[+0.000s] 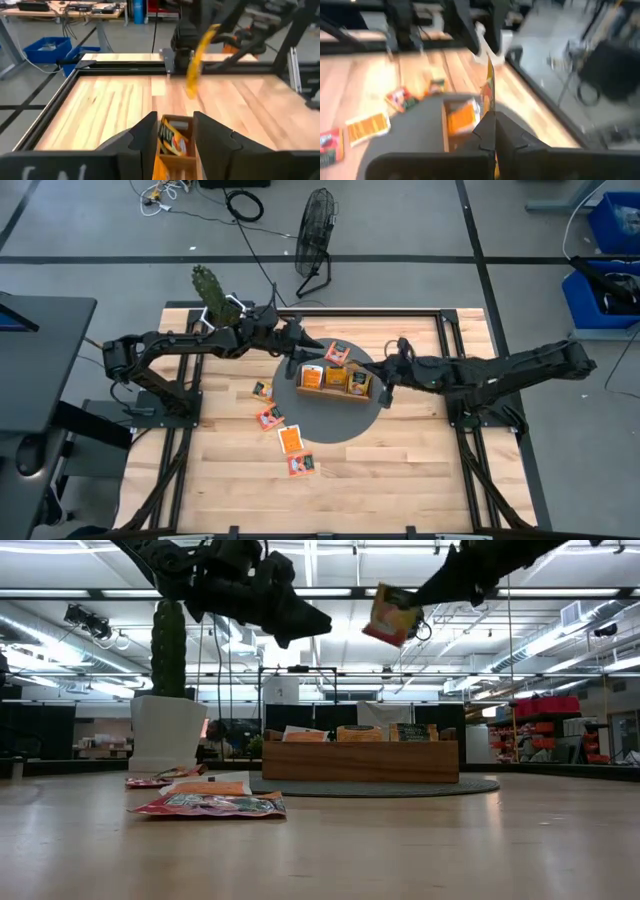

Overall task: Pick & Place Tea
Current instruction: Put the yellow tea bag into the right section of the wooden organizer

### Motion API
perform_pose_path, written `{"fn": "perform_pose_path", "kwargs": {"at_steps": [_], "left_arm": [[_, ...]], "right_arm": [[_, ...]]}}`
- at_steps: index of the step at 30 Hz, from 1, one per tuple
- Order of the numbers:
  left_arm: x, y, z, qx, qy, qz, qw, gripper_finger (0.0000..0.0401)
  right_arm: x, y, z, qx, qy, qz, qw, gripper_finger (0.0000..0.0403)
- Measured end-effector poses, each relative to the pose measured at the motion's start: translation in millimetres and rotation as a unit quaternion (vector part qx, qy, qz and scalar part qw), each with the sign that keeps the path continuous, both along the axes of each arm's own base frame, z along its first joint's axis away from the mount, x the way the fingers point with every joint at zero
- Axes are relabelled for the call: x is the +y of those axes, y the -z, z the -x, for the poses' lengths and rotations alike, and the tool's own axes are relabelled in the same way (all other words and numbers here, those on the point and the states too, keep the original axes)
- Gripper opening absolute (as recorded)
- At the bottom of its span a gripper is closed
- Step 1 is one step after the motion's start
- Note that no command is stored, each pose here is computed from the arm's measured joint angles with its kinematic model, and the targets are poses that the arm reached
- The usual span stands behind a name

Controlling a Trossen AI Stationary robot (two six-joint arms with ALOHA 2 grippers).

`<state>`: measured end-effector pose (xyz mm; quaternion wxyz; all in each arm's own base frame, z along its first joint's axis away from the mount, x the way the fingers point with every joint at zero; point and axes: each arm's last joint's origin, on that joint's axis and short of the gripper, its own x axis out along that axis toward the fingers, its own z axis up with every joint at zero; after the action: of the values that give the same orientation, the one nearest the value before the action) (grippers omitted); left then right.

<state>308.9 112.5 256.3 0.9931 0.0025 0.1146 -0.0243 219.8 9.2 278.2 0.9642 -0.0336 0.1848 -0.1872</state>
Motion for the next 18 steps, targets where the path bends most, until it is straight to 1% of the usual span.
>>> {"fn": "perform_pose_path", "kwargs": {"at_steps": [2, 5, 9, 12, 18], "left_arm": [[-0.1, 0.9, 0.2, 0.004, 0.002, -0.006, 1.0, 0.0124], [-1.8, 5.3, 1.4, 0.002, 0.006, -0.017, 1.0, 0.0117], [-2.2, 14.5, 8.0, -0.033, -0.001, -0.014, 0.999, 0.0105], [-4.2, 23.4, 15.6, -0.057, -0.006, -0.017, 0.998, 0.0096], [-10.8, 32.7, 33.0, -0.049, -0.013, -0.009, 0.999, 0.0082]], "right_arm": [[-4.0, -1.7, 0.1, 0.042, 0.01, -0.017, 0.999, 0.0], [-9.0, 2.1, -1.2, 0.078, -0.011, -0.053, 0.995, 0.0], [-15.9, 11.6, -2.1, 0.112, -0.019, -0.089, 0.99, 0.0], [-19.5, 20.5, -2.5, 0.145, -0.008, -0.101, 0.984, 0.0], [-22.3, 35.0, -11.1, 0.183, -0.011, -0.117, 0.976, 0.0]]}}
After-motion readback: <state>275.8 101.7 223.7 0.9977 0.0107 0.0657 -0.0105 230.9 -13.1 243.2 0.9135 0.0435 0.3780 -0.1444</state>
